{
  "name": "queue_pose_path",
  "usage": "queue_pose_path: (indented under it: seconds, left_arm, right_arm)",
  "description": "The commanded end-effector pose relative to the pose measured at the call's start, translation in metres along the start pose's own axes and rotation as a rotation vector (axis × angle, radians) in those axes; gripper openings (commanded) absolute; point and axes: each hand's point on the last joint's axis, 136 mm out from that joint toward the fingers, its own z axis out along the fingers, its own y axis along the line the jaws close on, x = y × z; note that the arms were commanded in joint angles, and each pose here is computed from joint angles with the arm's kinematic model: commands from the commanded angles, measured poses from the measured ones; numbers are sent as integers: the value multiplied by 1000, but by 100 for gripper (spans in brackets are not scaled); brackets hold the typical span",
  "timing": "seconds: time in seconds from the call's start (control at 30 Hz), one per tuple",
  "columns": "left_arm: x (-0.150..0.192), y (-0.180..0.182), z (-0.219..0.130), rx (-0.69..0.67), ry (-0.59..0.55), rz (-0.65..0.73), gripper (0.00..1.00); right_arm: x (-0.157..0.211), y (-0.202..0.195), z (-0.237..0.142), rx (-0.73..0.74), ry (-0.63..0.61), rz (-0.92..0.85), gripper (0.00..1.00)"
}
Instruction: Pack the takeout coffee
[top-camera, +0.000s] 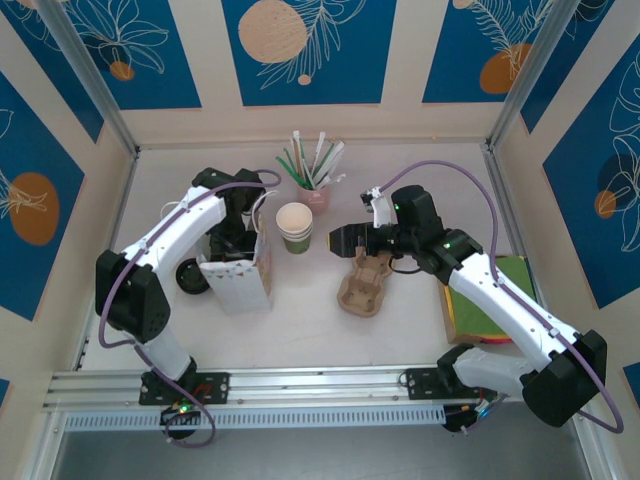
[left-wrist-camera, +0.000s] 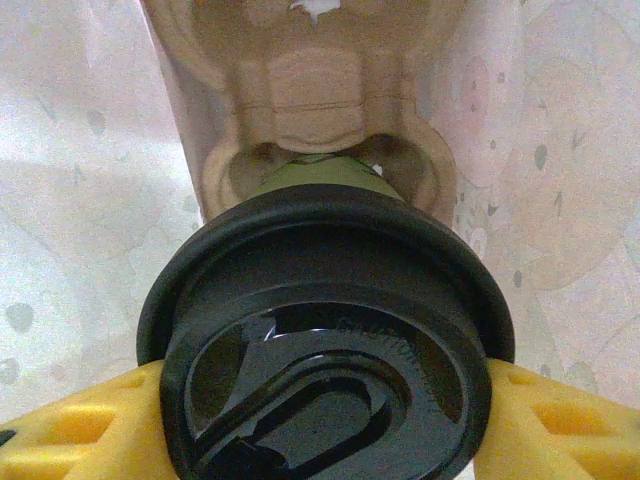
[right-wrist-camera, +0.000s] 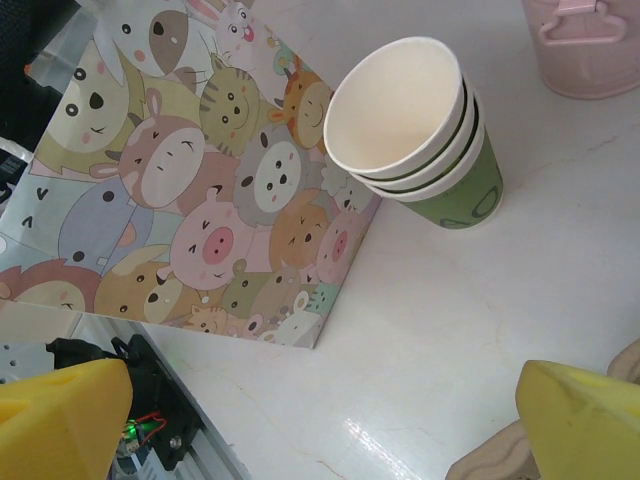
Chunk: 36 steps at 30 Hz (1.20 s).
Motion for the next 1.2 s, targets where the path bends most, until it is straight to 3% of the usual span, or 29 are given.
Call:
queue_pose_path:
  seconds: [0.0, 1.17]
  left_arm:
    - [-1, 6, 3, -22, 7, 8, 56]
    - [-4, 5, 21, -29, 28, 8, 56]
  right_arm:
    - [4, 0, -3, -4, 9, 13, 99]
    - [5, 1, -3, -11, 14, 21, 99]
